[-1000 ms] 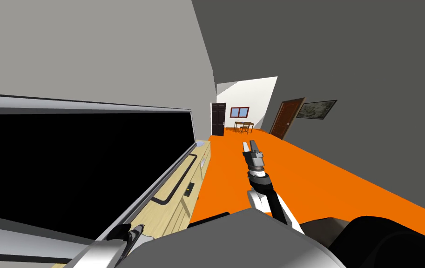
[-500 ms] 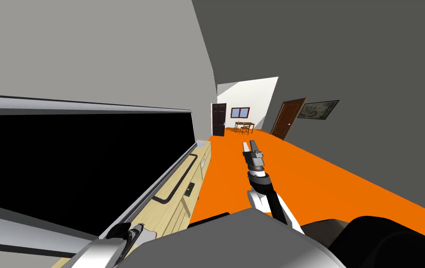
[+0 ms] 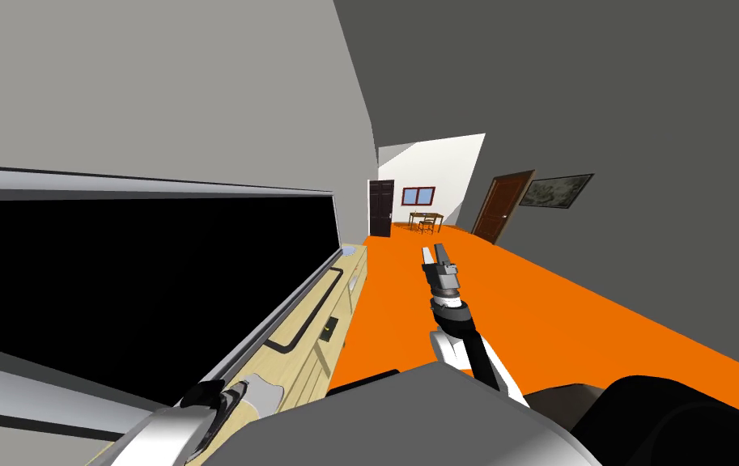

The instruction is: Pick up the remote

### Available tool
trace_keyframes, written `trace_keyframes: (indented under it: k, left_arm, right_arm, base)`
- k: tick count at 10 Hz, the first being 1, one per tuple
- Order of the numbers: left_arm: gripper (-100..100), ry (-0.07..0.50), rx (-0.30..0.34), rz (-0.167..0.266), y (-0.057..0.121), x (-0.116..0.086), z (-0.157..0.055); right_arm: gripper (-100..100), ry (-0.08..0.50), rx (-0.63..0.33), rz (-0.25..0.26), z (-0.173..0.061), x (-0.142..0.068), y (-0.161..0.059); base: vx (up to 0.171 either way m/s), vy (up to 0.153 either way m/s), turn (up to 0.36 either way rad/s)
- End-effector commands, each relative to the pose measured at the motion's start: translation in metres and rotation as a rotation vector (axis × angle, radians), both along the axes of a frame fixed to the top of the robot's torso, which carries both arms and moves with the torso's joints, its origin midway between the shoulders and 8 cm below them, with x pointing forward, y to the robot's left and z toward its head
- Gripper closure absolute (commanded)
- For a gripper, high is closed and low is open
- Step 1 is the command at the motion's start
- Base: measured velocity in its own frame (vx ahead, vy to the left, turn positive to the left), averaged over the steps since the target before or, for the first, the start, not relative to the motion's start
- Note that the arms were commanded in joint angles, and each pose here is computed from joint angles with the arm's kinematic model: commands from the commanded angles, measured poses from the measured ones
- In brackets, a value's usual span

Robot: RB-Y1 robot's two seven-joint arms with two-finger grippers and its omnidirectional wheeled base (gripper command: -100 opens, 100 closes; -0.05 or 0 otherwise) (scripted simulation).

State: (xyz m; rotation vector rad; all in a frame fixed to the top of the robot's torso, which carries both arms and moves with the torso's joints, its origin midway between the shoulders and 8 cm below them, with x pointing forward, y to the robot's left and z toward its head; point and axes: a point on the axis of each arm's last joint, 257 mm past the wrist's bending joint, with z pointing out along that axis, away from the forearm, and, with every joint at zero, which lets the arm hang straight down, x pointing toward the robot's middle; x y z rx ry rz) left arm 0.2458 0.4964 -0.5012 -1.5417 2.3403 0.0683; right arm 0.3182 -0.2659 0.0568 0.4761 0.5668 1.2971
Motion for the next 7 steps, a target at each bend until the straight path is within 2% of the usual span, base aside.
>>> trace_keyframes:
  k: [1, 2, 3, 4, 5, 7]
  left_arm:
    - [-100, -0.044, 0.026, 0.000, 0.018, 0.020, 0.022]
    - [-100, -0.055, 0.039, 0.004, 0.027, 0.025, 0.030]
    - [-100, -0.071, 0.063, 0.014, 0.046, 0.030, 0.045]
    - [-100, -0.071, 0.063, 0.014, 0.046, 0.030, 0.045]
    - [-100, -0.077, 0.086, 0.026, 0.065, 0.031, 0.059]
    - [-100, -0.079, 0.107, 0.039, 0.083, 0.030, 0.072]
  right_arm:
    - [0, 0.000, 0.000, 0.000, 0.000, 0.000, 0.000]
    - [0, 0.000, 0.000, 0.000, 0.000, 0.000, 0.000]
    - [0, 0.000, 0.000, 0.000, 0.000, 0.000, 0.000]
    - [0, 0.000, 0.000, 0.000, 0.000, 0.000, 0.000]
    - [0, 0.000, 0.000, 0.000, 0.000, 0.000, 0.000]
    - [0, 0.000, 0.000, 0.000, 0.000, 0.000, 0.000]
  base:
    - [0.018, -0.012, -0.041]
    - [0.023, -0.014, -0.028]
    - [0.029, -0.025, -0.055]
    - [0.029, -0.016, -0.037]
    - [0.031, -0.018, -0.068]
    - [0.031, -0.039, -0.054]
